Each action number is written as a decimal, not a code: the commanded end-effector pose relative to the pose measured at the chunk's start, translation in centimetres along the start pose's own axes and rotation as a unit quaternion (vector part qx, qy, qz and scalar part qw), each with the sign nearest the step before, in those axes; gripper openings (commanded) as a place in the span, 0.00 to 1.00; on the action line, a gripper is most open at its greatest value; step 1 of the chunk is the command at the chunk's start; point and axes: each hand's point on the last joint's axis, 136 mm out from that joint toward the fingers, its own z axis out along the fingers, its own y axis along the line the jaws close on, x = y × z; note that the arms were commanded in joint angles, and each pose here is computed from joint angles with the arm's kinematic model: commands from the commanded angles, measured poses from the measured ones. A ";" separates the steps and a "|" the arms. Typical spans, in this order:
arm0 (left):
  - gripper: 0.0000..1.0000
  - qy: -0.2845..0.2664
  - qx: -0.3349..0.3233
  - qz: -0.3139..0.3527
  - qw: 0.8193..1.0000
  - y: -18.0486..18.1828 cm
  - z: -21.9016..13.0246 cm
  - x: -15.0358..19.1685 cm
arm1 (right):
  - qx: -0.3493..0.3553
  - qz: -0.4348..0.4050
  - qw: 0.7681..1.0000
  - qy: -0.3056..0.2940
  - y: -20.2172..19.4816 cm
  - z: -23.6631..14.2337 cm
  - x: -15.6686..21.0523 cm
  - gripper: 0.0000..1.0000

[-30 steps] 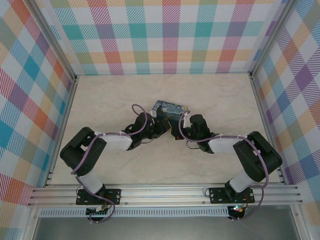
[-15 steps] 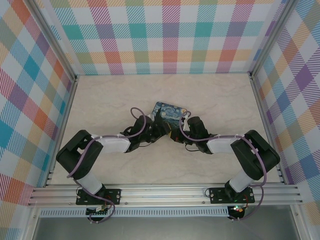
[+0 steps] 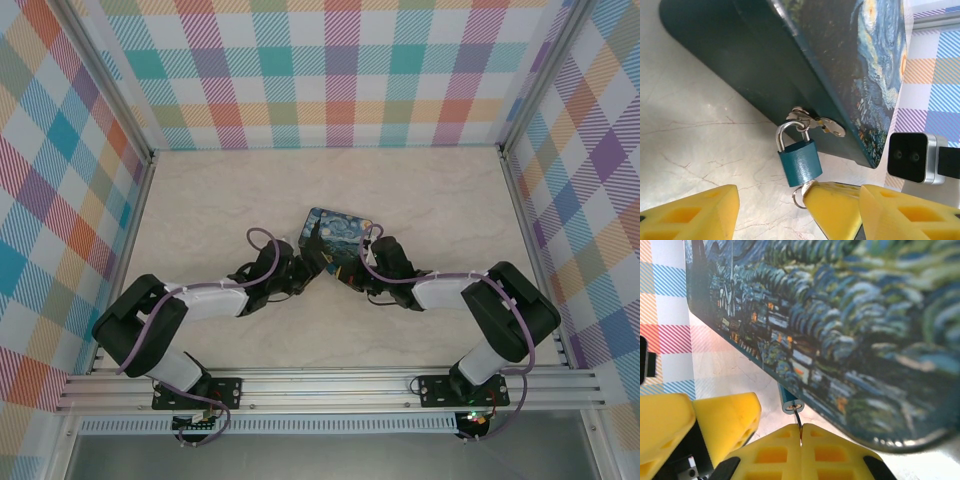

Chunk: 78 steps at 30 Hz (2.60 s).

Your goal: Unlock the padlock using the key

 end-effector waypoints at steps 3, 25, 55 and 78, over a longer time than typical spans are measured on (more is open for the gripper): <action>0.59 -0.013 0.033 -0.048 0.998 -0.8 0.2 -0.7 | -0.013 0.027 1.000 -0.004 1.2 -0.4 0.0 0.00; 0.36 0.021 0.076 -0.109 0.991 -0.9 3.8 0.2 | -0.010 0.041 0.999 -0.001 1.2 -0.2 0.0 0.01; 0.04 0.022 0.078 -0.114 0.990 -0.9 4.3 0.3 | 0.030 0.008 0.999 -0.028 0.2 -1.9 -0.6 0.24; 0.04 0.010 0.063 -0.081 0.995 -1.6 3.0 -0.2 | 0.075 -0.182 0.952 -0.235 1.9 -12.3 -6.1 1.00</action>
